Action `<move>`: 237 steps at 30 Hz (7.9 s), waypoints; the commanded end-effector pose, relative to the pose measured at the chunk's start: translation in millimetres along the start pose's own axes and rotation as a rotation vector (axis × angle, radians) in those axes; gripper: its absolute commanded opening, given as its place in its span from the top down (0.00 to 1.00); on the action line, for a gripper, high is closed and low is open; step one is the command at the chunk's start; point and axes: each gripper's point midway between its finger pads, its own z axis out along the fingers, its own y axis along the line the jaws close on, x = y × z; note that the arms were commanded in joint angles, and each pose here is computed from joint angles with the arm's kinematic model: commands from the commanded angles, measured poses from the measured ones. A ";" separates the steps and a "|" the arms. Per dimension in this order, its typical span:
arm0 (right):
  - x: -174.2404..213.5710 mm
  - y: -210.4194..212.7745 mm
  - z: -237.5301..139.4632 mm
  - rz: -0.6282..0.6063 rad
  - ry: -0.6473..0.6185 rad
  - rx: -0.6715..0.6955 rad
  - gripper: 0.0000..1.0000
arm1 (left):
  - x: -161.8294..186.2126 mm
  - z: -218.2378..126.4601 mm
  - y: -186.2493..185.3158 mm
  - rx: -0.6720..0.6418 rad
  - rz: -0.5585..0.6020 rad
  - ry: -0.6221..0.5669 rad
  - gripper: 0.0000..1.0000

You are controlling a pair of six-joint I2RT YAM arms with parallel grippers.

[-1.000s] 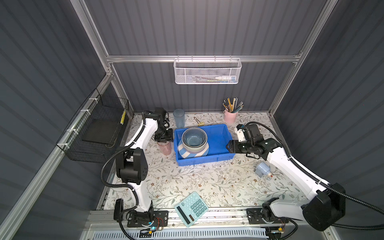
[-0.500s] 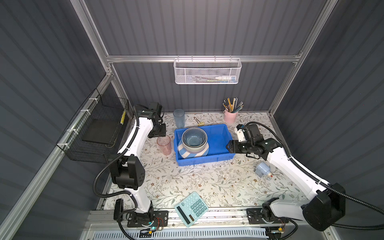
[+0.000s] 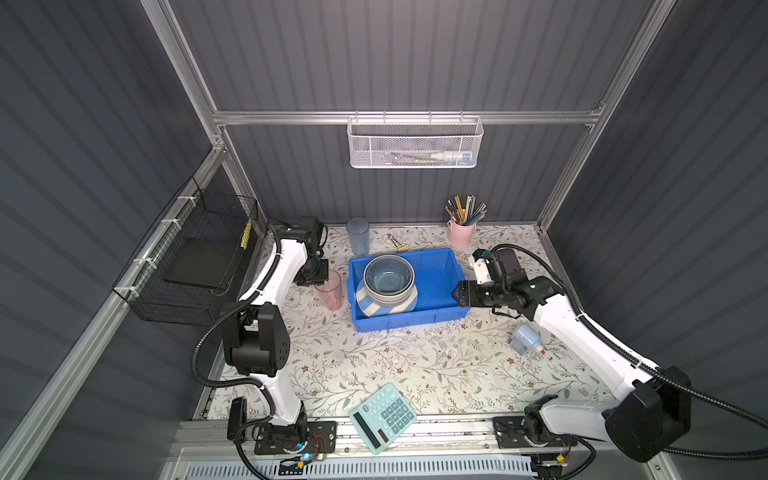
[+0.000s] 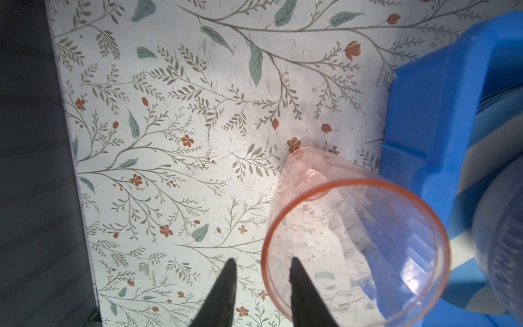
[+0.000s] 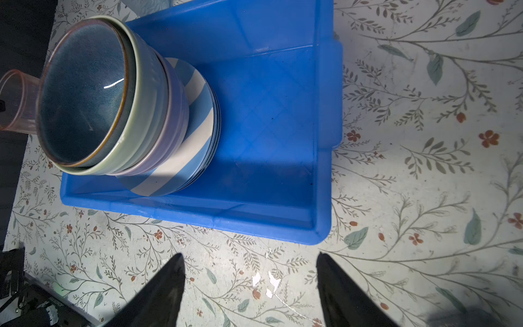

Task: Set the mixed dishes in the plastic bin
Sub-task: 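Lift the pink cup off the table with the left gripper, then carry the pink cup over the bin with left while right reaches toward it, then grasp the pink cup with the right gripper while left keeps holding it, then open the left gripper and draw it back while right carries the pink cup, then lower the pink cup upright into the bin corner with the right gripper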

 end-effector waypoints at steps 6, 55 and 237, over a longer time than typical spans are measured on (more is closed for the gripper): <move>1.4 -0.2 -2.2 0.001 0.012 -0.001 0.26 | 7.0 16.3 -6.6 0.039 0.010 0.045 0.76; -86.9 132.1 -85.5 -0.208 -0.225 -0.268 0.27 | -28.8 -183.2 -129.9 0.301 0.138 -0.467 1.00; -135.1 -54.7 100.0 -0.115 0.074 0.445 0.85 | -34.4 -92.8 -66.5 0.236 0.014 -0.435 0.29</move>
